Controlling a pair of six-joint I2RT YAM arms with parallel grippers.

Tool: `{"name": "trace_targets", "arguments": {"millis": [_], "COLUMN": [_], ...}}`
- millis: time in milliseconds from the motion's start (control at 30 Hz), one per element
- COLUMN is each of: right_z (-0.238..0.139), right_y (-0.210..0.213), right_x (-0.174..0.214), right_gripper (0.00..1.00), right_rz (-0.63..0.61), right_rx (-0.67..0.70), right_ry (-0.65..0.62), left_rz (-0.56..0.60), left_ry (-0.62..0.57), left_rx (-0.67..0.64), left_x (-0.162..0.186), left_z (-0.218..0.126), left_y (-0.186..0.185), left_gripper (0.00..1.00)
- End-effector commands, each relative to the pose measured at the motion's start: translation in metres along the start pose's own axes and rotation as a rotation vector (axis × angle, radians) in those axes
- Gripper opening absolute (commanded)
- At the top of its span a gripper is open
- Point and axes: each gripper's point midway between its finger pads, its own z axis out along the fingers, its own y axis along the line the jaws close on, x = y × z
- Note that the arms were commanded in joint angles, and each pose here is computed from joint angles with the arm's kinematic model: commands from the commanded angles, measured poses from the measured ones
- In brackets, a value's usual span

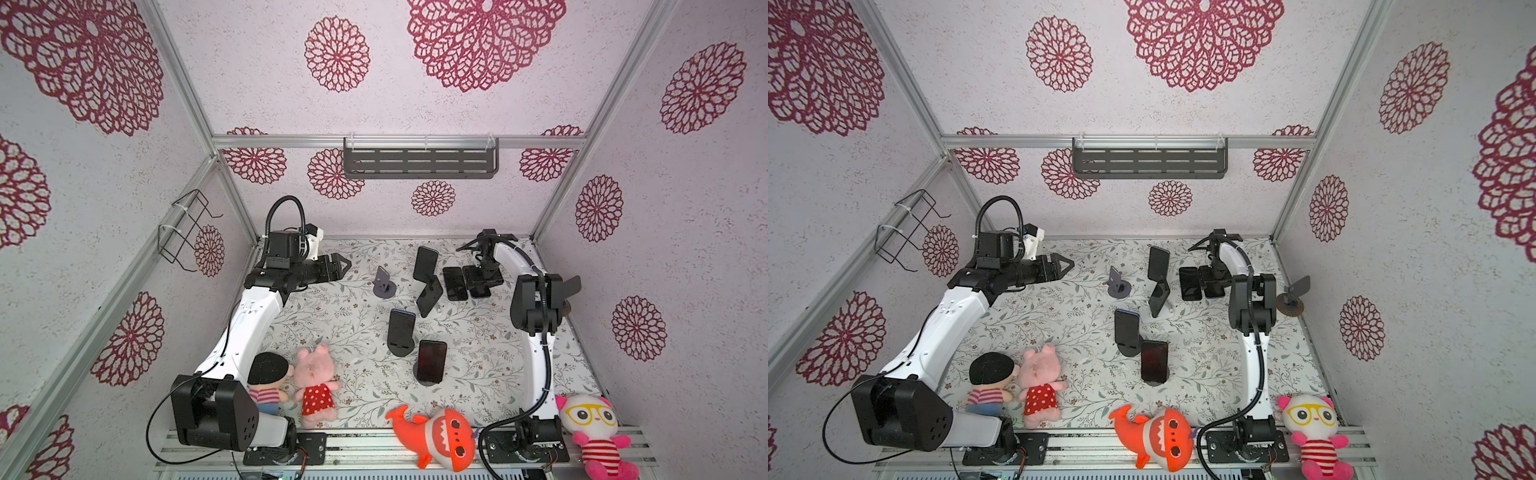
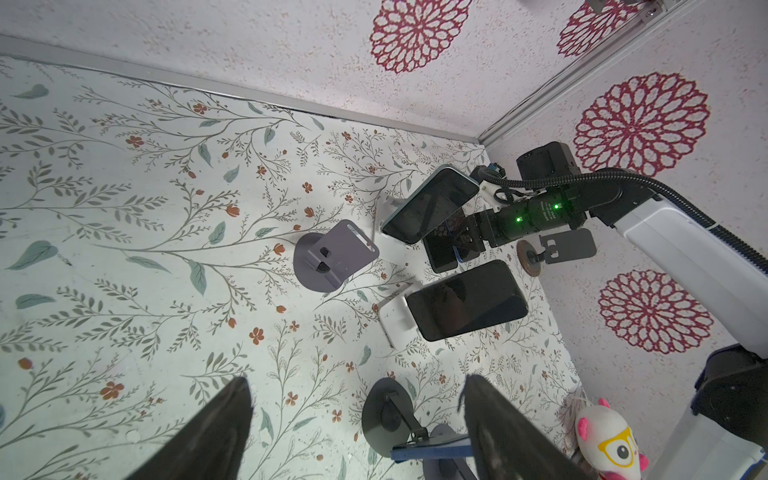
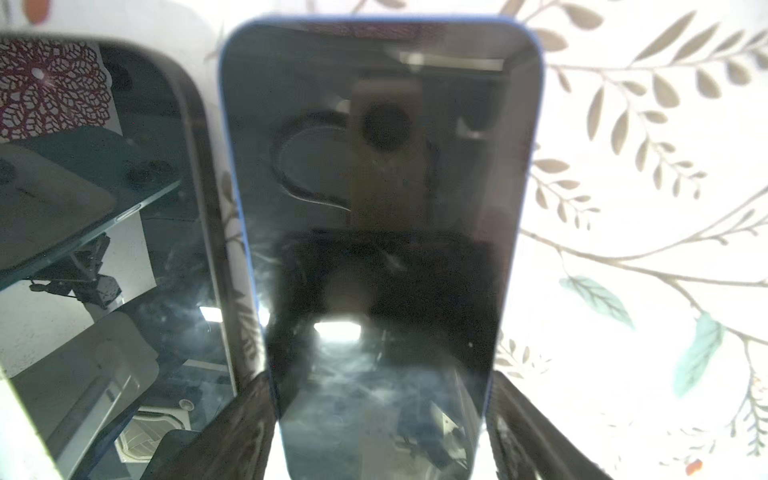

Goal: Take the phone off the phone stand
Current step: 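Lower the blue phone flat onto the table beside the black phones, then open the right gripper and lift it off the blue phone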

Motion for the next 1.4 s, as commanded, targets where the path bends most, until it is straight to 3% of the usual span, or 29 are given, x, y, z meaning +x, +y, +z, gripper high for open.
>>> {"name": "trace_targets", "arguments": {"millis": [0, 400, 567, 800, 1367], "right_z": [-0.002, -0.066, -0.062, -0.041, -0.007], "right_y": [-0.004, -0.03, -0.056, -0.078, -0.057], "right_x": [0.006, -0.015, -0.014, -0.018, -0.017], "right_gripper": [0.79, 0.8, 0.73, 0.44, 0.43], "right_rz": [-0.015, 0.032, 0.09, 0.13, 0.102], "right_rx": [0.008, 0.033, 0.067, 0.106, 0.035], "right_ry": [0.015, -0.145, -0.152, -0.145, -0.095], "left_rz": [0.013, 0.01, 0.015, 0.013, 0.01], "left_ry": [-0.029, -0.03, -0.038, -0.042, -0.05], "left_rx": [0.004, 0.012, 0.012, 0.019, 0.025], "left_x": [-0.008, -0.009, -0.01, -0.011, -0.012], "left_z": [-0.006, -0.007, -0.009, -0.011, -0.012], "left_y": [-0.001, -0.001, -0.002, -0.003, -0.003], "left_gripper": [0.83, 0.84, 0.84, 0.84, 0.84]}}
